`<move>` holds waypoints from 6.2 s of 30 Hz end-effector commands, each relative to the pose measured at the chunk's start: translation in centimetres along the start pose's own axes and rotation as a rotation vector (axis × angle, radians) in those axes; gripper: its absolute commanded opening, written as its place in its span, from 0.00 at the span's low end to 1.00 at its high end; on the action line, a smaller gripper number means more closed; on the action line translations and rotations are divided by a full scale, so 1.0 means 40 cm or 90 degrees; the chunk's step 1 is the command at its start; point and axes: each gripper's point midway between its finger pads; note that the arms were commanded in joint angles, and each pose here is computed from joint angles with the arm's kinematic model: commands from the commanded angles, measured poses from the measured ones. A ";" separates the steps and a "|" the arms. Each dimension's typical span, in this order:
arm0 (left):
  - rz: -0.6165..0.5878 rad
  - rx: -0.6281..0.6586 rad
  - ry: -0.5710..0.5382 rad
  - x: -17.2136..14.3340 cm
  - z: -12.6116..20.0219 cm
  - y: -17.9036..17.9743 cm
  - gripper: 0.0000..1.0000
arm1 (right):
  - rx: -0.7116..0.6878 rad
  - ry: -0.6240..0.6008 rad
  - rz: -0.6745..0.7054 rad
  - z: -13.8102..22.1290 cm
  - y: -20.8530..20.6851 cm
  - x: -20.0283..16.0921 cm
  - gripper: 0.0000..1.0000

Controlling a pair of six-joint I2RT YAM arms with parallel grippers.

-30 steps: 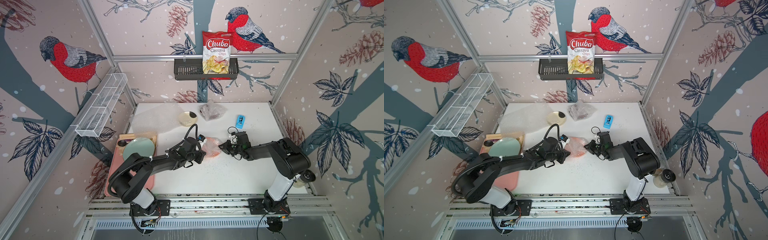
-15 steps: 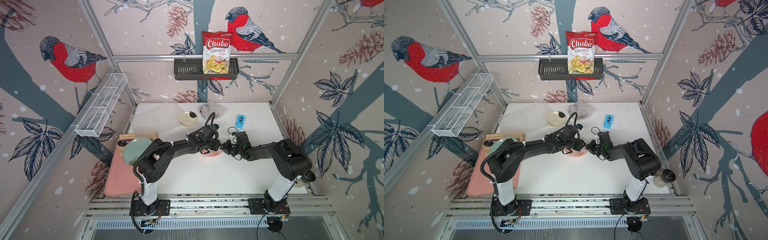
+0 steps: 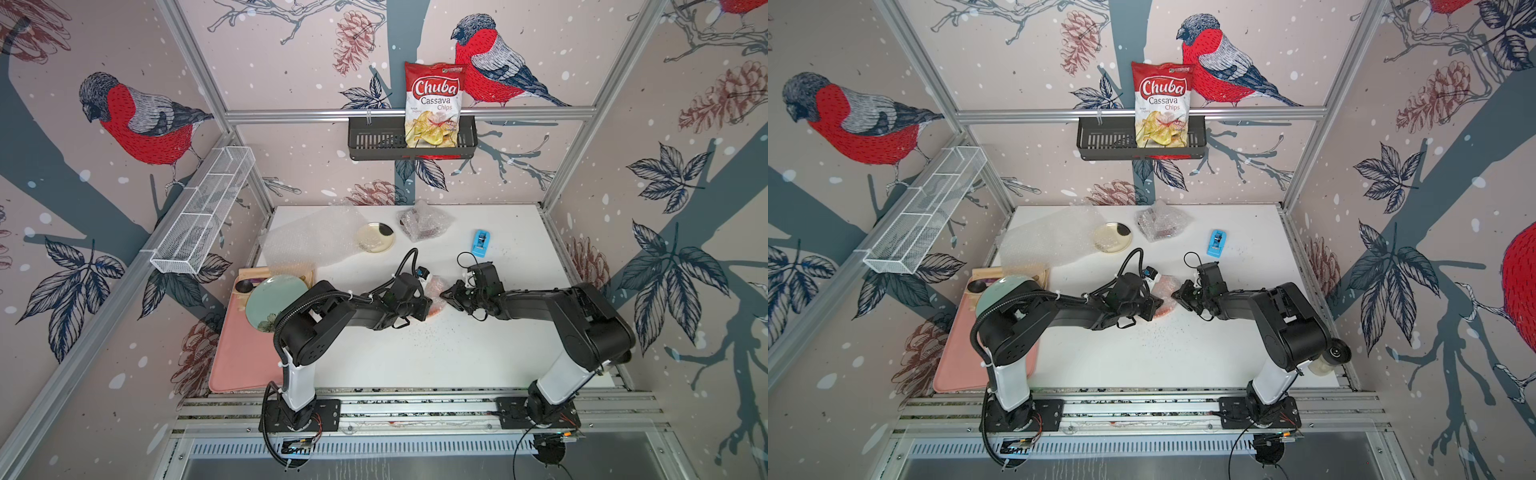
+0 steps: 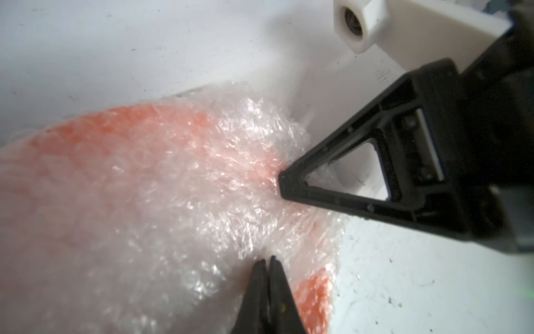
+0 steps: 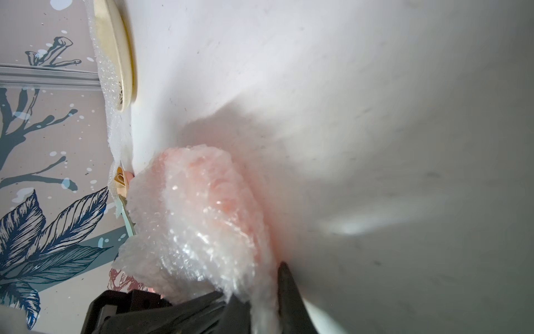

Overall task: Wrap dinner plates in bubble wrap
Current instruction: Wrap the plate in the bubble wrap, then pull the tape from the tape cutter, then tear off the tape using the Tape Cutter.

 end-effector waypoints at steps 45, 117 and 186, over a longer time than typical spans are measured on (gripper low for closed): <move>0.099 0.052 0.139 -0.159 -0.002 0.051 0.00 | -0.351 -0.233 0.171 0.108 0.090 0.646 0.33; 0.113 0.035 0.133 -0.172 -0.005 0.070 0.00 | -0.300 -0.235 0.160 0.163 0.139 0.561 0.00; 0.128 0.032 0.139 -0.189 -0.002 0.069 0.00 | -0.290 -0.062 0.092 0.104 -0.095 0.019 0.00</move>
Point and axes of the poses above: each gripper's point midway between its finger pads, its own z axis back along the fingers, its own y axis along the line the jaws close on, x = y × z, and after that the axes turned 11 degrees about -z, right-handed
